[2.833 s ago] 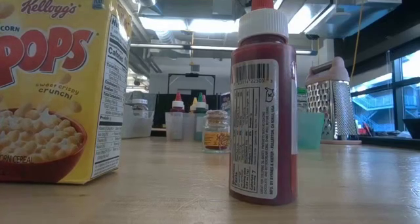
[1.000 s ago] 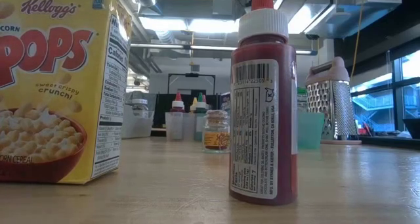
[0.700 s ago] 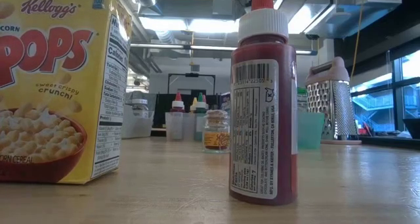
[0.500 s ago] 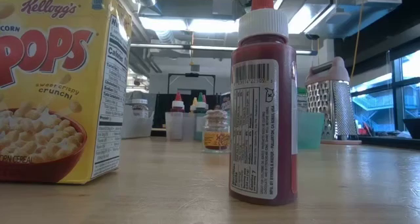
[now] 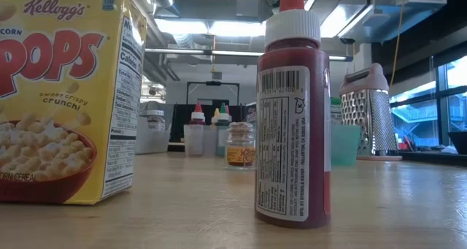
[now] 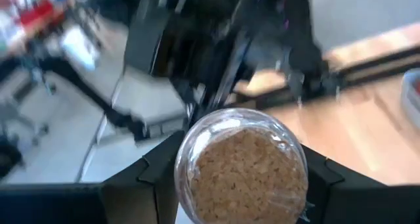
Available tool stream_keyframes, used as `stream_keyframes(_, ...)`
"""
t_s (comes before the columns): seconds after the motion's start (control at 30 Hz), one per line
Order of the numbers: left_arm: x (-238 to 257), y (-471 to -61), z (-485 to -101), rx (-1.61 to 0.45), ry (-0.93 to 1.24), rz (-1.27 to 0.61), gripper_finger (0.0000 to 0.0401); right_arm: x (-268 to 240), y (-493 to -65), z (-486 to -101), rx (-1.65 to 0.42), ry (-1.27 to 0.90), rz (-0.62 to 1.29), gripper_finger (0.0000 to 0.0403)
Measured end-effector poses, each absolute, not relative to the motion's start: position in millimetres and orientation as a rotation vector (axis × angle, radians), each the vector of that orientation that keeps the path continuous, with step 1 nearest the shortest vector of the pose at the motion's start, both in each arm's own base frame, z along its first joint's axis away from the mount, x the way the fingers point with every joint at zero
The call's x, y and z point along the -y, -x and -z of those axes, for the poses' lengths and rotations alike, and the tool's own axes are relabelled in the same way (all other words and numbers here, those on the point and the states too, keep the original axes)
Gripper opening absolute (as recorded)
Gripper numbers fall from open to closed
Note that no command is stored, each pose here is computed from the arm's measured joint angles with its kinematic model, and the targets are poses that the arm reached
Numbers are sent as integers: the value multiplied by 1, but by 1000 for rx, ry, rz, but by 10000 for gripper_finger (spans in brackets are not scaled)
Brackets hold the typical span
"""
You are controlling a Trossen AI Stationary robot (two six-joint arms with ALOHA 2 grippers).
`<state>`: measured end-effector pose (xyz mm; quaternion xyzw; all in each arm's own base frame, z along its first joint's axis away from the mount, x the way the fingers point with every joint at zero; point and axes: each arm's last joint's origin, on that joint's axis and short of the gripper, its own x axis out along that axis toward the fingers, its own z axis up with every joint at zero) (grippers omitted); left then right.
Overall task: Pick & Place Kitchen Items
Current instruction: Put the bottom transparent spice bottle into the gray bin
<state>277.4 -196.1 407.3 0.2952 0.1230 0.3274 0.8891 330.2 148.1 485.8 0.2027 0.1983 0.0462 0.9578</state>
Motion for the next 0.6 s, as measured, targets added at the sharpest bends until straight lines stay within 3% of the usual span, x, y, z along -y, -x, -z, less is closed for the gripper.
stream_keyframes(0.43,184,-277,-459,-80,-694,-675,269,-119,-334,-520,-183,-571,-58,197)
stream_keyframes(0.6,178,-279,-466,-24,-827,-653,269,-118,-335,-523,-152,-584,-65,197)
